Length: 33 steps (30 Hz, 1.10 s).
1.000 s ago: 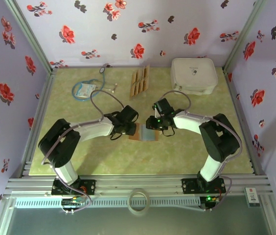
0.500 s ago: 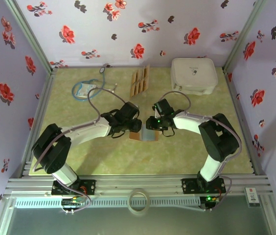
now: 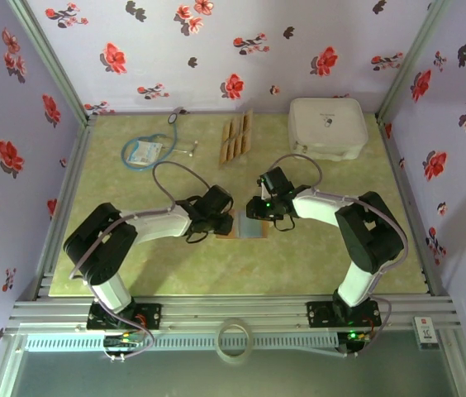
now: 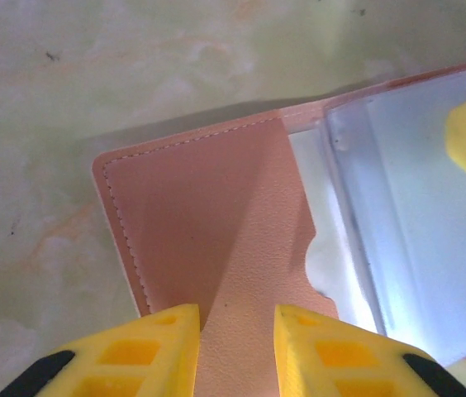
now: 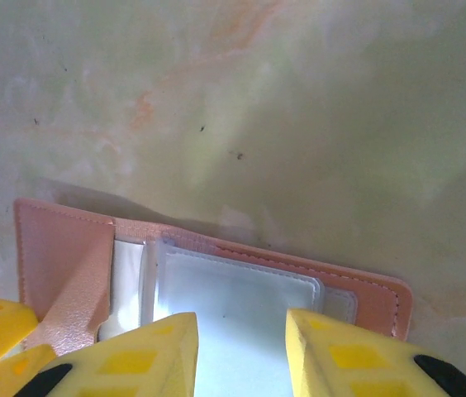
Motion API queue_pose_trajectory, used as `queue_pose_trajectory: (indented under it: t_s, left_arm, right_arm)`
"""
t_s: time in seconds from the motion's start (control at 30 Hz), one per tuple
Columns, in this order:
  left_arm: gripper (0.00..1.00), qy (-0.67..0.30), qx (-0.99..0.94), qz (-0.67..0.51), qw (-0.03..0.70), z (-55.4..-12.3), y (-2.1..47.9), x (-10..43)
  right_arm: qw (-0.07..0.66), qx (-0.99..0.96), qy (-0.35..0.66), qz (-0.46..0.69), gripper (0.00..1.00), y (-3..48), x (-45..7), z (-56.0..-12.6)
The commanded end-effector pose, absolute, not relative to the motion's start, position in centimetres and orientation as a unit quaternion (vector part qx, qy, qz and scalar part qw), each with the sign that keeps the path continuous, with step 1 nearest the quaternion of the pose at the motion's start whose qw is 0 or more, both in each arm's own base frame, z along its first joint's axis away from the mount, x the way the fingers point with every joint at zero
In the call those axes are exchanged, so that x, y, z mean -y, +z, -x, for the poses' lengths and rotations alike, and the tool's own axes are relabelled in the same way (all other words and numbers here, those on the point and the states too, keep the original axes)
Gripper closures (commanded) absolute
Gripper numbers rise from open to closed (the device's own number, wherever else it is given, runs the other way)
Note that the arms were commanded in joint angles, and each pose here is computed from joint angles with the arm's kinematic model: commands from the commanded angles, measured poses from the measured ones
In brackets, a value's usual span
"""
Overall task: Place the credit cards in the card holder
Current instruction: Flip over the card slot in the card holder.
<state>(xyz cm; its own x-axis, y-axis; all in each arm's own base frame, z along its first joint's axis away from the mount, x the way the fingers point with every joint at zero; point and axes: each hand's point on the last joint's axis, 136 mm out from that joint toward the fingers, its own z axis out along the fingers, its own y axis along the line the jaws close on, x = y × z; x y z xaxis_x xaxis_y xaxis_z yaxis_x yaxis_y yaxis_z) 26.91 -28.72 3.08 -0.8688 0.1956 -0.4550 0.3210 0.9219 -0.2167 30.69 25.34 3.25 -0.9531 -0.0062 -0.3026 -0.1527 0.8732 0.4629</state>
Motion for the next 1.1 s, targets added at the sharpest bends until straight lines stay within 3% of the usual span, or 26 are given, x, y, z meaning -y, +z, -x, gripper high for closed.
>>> queue_pose_trajectory:
  t_s: [0.0,0.23,0.83,1.07]
  left_arm:
    - [0.69,-0.131,-0.955,-0.140,0.226,-27.3,2.1,28.1]
    - [0.59,-0.129,-0.952,-0.149,0.235,-27.4,1.8,27.9]
    - [0.49,-0.170,-0.931,-0.156,0.283,-27.4,3.1,28.2]
    - [0.41,-0.207,-0.913,-0.174,0.304,-27.2,4.4,29.2]
  right_arm:
    - [0.137,-0.958,0.247,0.042,0.66,2.5,-25.4,-30.4]
    - [0.132,-0.957,0.253,0.041,0.66,2.4,-25.7,-30.3]
    - [0.124,-0.955,0.267,0.038,0.66,2.4,-27.6,-30.6]
    - [0.121,-0.956,0.265,0.036,0.67,2.1,-27.7,-30.3]
